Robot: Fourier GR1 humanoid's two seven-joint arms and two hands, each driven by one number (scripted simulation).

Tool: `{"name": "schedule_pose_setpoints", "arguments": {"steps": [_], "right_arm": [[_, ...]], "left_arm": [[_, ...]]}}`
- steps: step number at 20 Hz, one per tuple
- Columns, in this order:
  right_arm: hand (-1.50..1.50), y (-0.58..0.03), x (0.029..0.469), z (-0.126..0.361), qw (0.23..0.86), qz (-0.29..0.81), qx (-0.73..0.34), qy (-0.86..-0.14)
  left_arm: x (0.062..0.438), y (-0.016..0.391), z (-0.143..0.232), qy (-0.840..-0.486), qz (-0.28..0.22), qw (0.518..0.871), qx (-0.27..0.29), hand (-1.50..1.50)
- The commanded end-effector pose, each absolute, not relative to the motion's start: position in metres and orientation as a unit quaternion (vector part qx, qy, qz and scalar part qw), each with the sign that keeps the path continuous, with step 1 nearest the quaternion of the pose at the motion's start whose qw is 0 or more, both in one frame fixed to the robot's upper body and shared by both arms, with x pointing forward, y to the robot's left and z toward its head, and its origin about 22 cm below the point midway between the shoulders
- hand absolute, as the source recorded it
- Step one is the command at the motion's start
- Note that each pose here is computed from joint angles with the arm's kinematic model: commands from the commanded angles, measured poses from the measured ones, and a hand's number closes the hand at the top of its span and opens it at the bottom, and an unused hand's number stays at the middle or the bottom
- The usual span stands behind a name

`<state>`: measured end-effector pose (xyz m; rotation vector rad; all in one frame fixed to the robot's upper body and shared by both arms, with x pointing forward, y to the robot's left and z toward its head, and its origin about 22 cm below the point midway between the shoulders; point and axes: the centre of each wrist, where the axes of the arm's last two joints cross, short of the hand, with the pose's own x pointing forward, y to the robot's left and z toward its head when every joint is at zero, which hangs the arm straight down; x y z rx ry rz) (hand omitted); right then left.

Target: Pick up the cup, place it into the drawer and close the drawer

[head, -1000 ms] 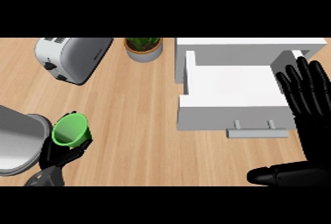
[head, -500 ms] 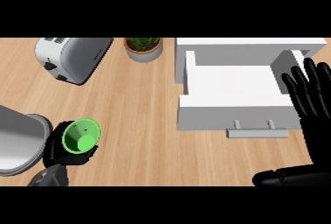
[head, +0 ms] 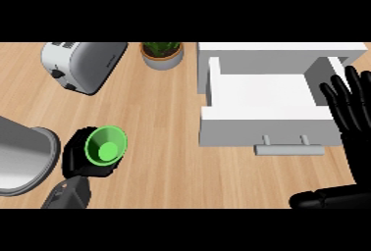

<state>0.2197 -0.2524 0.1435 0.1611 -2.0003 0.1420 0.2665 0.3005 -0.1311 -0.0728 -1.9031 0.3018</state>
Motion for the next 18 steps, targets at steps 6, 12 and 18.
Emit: {"name": "schedule_pose_setpoints", "arguments": {"steps": [6, 12, 18], "right_arm": [[-1.5, -0.249, 0.222, 0.139, 0.546, 0.055, 0.057, -0.834], [-1.5, -0.251, 0.214, 0.133, 0.551, 0.055, 0.063, -0.831], [-1.5, -0.262, 0.212, 0.129, 0.544, 0.057, 0.06, -0.835]], "left_arm": [[0.289, 0.277, -0.08, -0.855, 0.07, 0.503, -0.107, 1.5], [0.308, 0.22, -0.024, -0.859, 0.051, 0.487, -0.149, 1.5], [0.328, 0.197, 0.051, -0.856, 0.051, 0.484, -0.172, 1.5]]}}
